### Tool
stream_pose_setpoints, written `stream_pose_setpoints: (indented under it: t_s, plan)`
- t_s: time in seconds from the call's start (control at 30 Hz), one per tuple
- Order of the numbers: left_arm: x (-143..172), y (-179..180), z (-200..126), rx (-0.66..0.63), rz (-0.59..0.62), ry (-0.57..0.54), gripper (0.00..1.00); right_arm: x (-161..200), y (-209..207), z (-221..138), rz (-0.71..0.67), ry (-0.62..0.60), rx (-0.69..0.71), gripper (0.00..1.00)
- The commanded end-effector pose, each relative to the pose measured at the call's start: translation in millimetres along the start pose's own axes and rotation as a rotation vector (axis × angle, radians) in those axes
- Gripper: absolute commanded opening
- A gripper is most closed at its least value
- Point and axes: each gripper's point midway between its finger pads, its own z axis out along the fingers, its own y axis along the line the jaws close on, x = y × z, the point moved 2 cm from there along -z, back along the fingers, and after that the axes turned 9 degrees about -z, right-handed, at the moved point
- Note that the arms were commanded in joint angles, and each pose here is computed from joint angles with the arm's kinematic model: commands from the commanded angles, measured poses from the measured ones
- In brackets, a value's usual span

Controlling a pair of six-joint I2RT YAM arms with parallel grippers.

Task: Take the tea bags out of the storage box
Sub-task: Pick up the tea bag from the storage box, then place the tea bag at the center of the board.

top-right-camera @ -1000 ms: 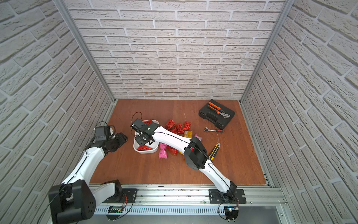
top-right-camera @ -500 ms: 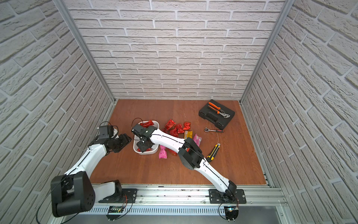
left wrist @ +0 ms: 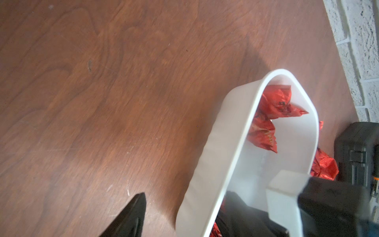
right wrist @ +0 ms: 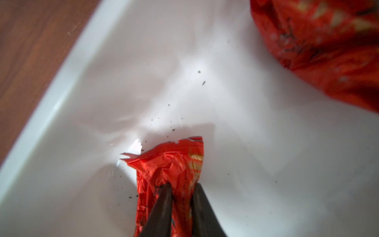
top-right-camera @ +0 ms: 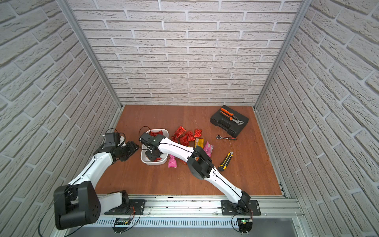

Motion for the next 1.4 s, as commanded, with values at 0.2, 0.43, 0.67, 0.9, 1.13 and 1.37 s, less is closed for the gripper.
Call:
stream_pose_setpoints:
  t_s: [0.2, 0.43, 0.67, 0.9, 1.13, 1.37]
  plan:
    - [-13, -15, -12, 0.037, 0.032, -0.053, 0.67, -34, 0, -59, 0.039, -0.153, 0.012, 0.02]
    - [-12, -21, -14, 0.034, 0.093, -0.060, 0.67, -40, -6, -111, 0.092, -0.239, 0.026, 0.02]
    - [-2, -36, -7, -0.007, 0.249, -0.031, 0.69, -11, -42, -150, 0.222, -0.268, 0.133, 0.02]
    - [1, -27, 0, -0.092, 0.274, -0.002, 0.69, 55, -115, -169, 0.387, -0.208, 0.239, 0.02]
    - [5, -27, 10, -0.086, 0.305, 0.043, 0.69, 121, -203, -184, 0.536, -0.156, 0.336, 0.02]
    - [10, -35, 18, -0.040, 0.352, 0.082, 0.67, 147, -273, -163, 0.679, -0.130, 0.419, 0.02]
